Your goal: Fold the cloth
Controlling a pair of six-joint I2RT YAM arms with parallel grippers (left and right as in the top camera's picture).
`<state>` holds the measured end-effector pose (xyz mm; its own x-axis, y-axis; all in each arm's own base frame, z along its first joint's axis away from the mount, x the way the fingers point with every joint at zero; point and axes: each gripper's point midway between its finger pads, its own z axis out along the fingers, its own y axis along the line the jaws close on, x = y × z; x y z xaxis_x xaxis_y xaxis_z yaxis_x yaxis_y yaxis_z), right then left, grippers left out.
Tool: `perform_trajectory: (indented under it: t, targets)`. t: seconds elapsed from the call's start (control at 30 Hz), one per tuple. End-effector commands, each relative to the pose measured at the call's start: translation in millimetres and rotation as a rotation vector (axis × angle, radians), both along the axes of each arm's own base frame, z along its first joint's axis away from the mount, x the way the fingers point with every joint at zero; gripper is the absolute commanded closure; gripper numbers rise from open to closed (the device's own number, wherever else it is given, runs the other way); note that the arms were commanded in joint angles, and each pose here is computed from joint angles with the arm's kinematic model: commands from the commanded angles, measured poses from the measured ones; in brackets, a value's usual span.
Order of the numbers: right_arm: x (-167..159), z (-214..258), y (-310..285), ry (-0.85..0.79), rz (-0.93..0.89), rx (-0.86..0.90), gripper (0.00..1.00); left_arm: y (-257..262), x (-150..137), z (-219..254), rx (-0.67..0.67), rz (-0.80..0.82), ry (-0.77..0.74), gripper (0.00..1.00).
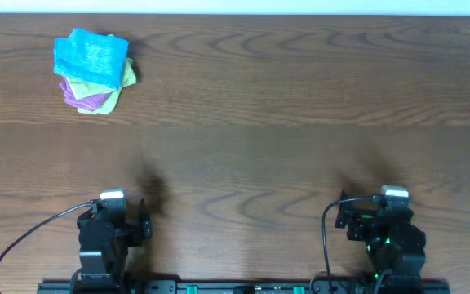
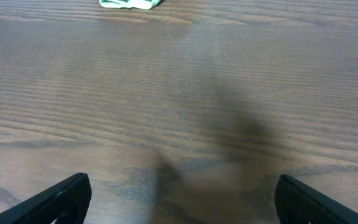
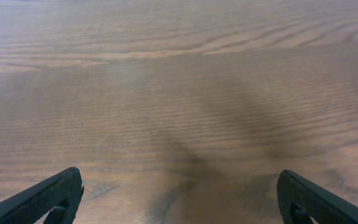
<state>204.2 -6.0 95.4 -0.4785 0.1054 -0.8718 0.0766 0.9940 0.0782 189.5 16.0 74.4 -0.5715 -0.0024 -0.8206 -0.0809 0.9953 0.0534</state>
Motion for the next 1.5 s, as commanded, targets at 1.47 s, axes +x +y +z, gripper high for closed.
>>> perform_trajectory:
  t: [1.47]
  targets:
    - [-7.2,-14.6,13.8,0.056,0.149,-0.126,0.01,2.2,-0.5,-3.6,0.015,0.003,0.006,0.05]
